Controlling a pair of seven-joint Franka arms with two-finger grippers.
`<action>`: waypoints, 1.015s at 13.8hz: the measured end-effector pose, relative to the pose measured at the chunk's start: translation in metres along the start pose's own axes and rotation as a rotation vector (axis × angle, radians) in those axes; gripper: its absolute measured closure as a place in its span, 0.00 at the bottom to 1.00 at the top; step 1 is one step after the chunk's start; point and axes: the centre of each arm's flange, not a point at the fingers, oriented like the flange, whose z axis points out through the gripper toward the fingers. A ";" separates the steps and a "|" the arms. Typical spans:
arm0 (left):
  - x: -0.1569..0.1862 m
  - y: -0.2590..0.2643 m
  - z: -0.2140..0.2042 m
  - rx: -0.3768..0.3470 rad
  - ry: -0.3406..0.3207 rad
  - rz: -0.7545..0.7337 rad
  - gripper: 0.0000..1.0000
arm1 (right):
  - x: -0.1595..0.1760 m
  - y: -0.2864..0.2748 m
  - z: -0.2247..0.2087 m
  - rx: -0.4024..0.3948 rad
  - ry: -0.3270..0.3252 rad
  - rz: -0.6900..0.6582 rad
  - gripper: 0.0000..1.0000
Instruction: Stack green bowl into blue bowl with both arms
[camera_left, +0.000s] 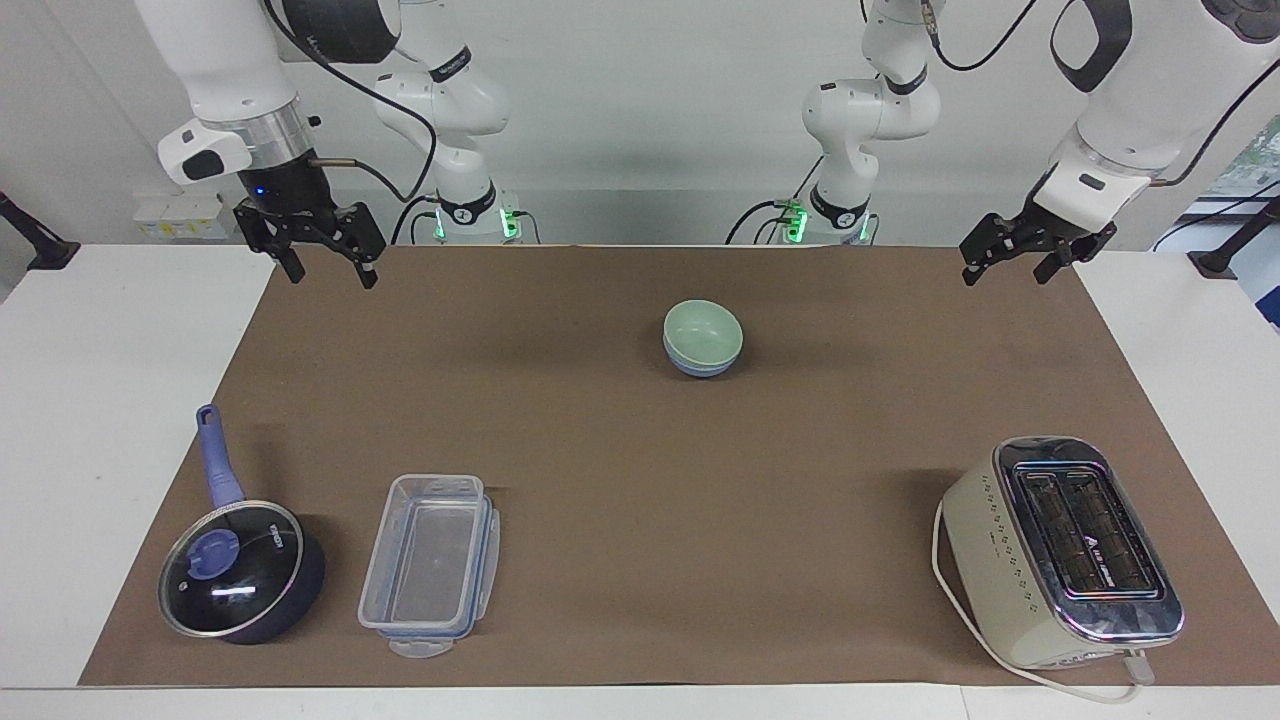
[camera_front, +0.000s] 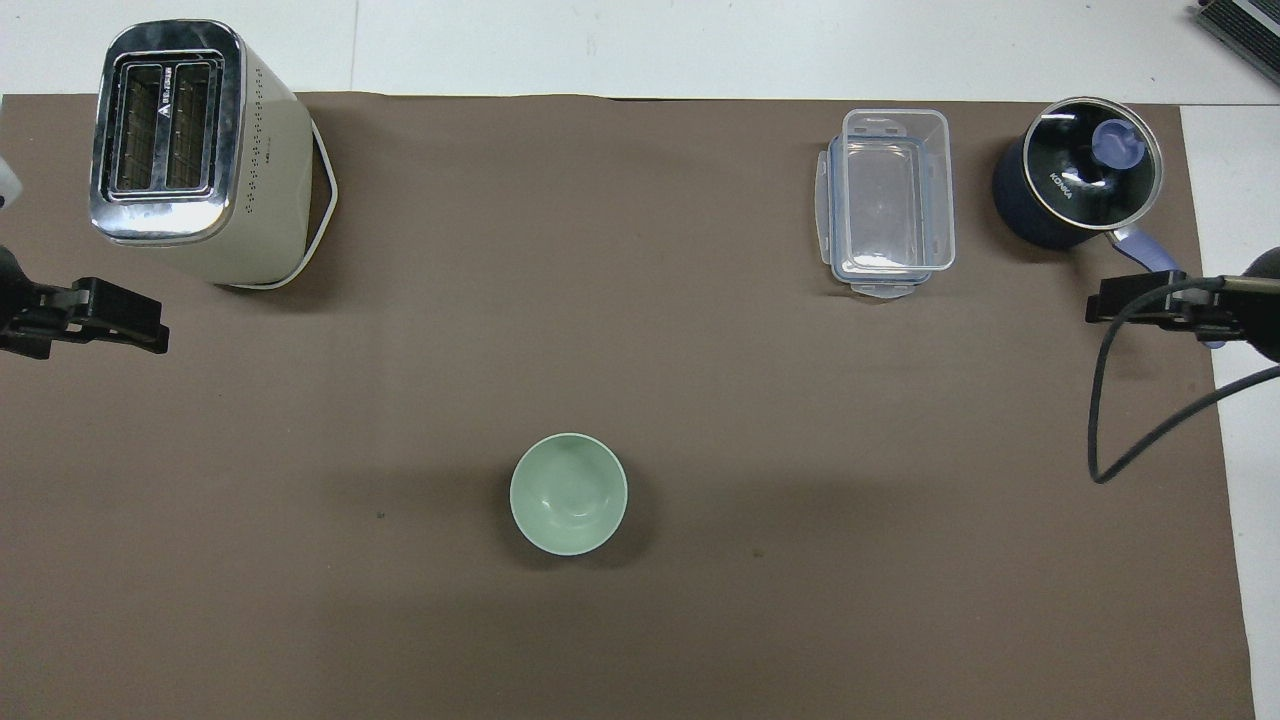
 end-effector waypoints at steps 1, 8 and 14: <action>0.000 0.000 0.000 0.000 0.000 0.000 0.00 | 0.002 -0.001 -0.007 -0.029 -0.016 -0.010 0.00; 0.000 0.000 0.000 0.000 0.000 0.000 0.00 | 0.009 -0.014 -0.022 -0.079 -0.080 -0.037 0.00; 0.000 0.000 0.000 0.000 0.000 0.000 0.00 | 0.003 -0.020 -0.022 -0.085 -0.112 -0.028 0.00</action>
